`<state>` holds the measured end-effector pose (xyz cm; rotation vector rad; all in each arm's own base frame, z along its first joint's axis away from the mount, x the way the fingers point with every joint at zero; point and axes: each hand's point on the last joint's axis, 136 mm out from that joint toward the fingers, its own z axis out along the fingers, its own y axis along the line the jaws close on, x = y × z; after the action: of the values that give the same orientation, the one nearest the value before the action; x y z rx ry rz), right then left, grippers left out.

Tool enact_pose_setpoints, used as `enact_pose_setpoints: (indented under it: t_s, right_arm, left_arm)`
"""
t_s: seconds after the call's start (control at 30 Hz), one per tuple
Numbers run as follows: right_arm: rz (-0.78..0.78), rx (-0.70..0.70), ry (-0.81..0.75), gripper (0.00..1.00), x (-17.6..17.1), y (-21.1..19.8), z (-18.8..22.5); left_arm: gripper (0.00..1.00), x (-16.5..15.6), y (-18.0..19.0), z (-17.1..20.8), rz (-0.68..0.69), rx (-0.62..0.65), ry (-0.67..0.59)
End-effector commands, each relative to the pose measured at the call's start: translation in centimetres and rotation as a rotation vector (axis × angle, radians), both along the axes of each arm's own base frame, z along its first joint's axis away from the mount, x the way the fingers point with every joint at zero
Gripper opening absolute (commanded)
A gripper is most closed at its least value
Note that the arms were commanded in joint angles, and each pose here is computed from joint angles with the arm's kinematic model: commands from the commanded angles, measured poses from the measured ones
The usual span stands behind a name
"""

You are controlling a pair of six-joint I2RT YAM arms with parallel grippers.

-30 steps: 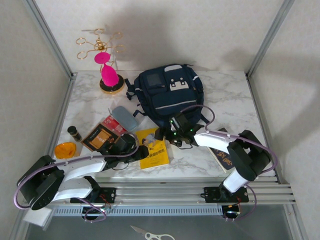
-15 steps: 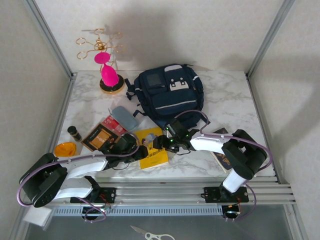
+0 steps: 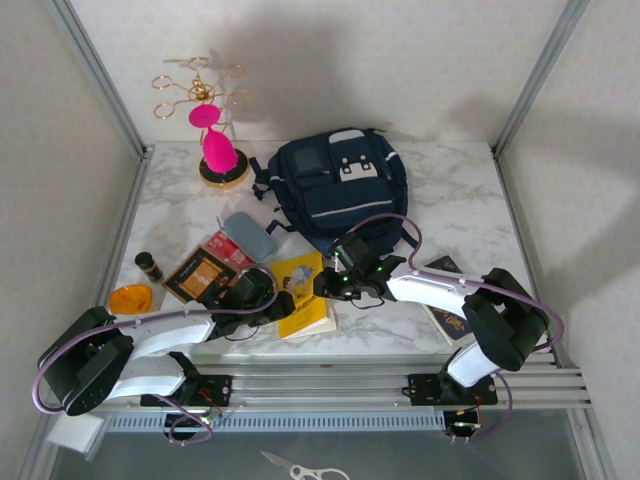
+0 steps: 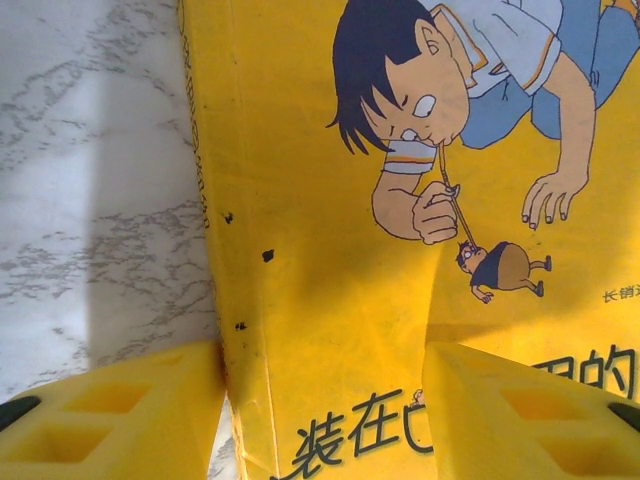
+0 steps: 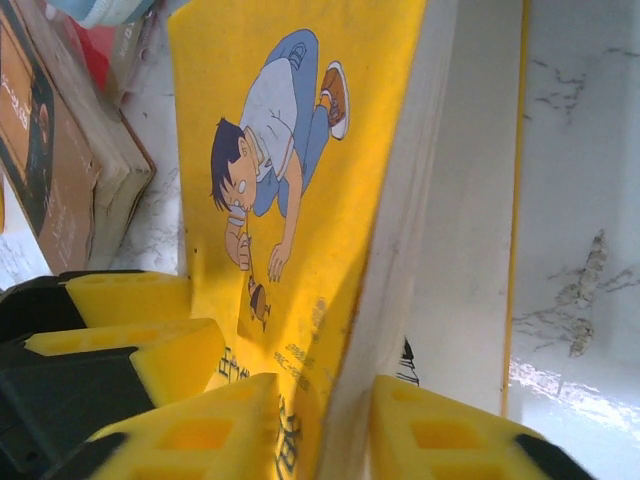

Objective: Pack books, pencil case, and school supplies into a backpack

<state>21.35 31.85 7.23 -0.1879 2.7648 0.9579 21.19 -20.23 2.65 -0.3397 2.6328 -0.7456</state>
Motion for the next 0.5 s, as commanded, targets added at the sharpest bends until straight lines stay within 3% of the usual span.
enact_pose_setpoints:
  t_s: [0.0, 0.23, 0.47]
  right_arm:
    - [0.066, 0.063, -0.013, 0.21, -1.2, 1.5, 2.0]
    - [0.121, 0.114, -0.007, 0.02, -2.3, 2.9, 3.0]
    - [0.177, 0.259, -0.023, 0.0, -3.8, 4.9, 7.0]
  left_arm:
    - [0.55, 0.0, 1.0, -0.8, 0.031, 0.053, 0.002]
    - [0.56, 0.2, 1.7, 0.5, 0.057, 0.052, -0.034]
    - [0.64, 1.1, 3.8, 4.6, 0.127, 0.049, -0.114]
